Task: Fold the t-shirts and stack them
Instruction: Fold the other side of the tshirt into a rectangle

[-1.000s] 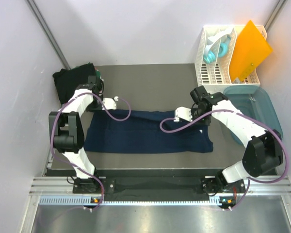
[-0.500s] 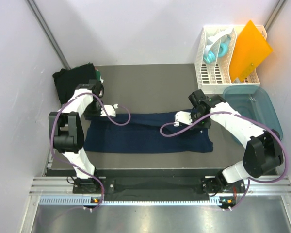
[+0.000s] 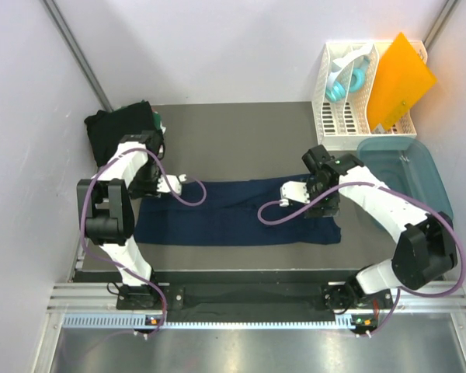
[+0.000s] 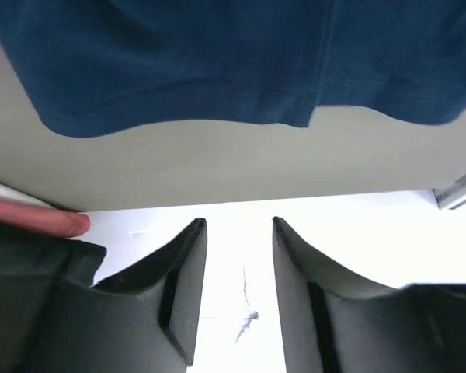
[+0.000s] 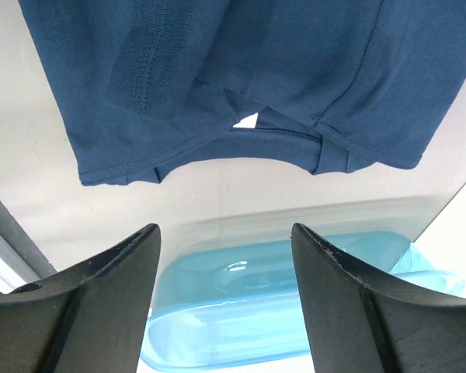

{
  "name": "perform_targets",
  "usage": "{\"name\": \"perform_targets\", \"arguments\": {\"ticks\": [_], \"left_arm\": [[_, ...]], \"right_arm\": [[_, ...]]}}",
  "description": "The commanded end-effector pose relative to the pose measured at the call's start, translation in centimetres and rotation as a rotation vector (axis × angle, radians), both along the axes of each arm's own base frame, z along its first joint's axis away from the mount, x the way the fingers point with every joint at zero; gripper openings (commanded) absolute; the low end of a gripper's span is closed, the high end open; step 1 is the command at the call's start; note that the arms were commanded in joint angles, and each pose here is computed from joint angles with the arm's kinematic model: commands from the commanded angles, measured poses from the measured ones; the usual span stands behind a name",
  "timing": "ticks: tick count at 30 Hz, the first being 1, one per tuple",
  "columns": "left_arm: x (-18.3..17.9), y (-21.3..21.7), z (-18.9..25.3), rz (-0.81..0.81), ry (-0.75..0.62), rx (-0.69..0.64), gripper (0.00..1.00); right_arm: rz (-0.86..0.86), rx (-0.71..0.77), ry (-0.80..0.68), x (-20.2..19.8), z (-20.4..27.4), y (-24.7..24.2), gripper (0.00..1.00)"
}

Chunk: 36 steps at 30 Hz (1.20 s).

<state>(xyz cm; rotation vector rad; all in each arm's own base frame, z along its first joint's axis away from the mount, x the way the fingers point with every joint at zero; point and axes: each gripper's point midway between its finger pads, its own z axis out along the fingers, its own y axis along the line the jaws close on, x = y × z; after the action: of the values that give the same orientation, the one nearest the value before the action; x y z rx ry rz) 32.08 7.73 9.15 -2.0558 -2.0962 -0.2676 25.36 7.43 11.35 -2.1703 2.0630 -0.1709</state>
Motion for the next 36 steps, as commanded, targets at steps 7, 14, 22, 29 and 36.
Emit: {"name": "perform_targets", "arguments": {"ticks": [7,14,22,29,36], "left_arm": [[4.8,1.0,3.5,0.002,-0.206,0.023,0.47],[8.2,0.5,1.5,0.135,-0.246,-0.085,0.29],[9.1,-0.7,-0.3,0.149,-0.199,-0.146,0.0],[9.2,-1.4,0.6,0.134,-0.188,-0.169,0.13],[8.5,-1.8,0.3,0.107,-0.14,-0.182,0.29]], "right_arm": [[-0.02,0.032,-0.131,3.1,1.7,0.8,0.66],[-0.226,0.171,-0.247,10.6,2.5,2.3,0.02],[-0.306,0.223,-0.127,13.4,-1.2,3.9,0.0],[-0.326,0.22,-0.105,14.9,-2.2,2.9,0.46],[-0.354,0.186,-0.086,16.2,-3.7,1.2,0.49]]}}
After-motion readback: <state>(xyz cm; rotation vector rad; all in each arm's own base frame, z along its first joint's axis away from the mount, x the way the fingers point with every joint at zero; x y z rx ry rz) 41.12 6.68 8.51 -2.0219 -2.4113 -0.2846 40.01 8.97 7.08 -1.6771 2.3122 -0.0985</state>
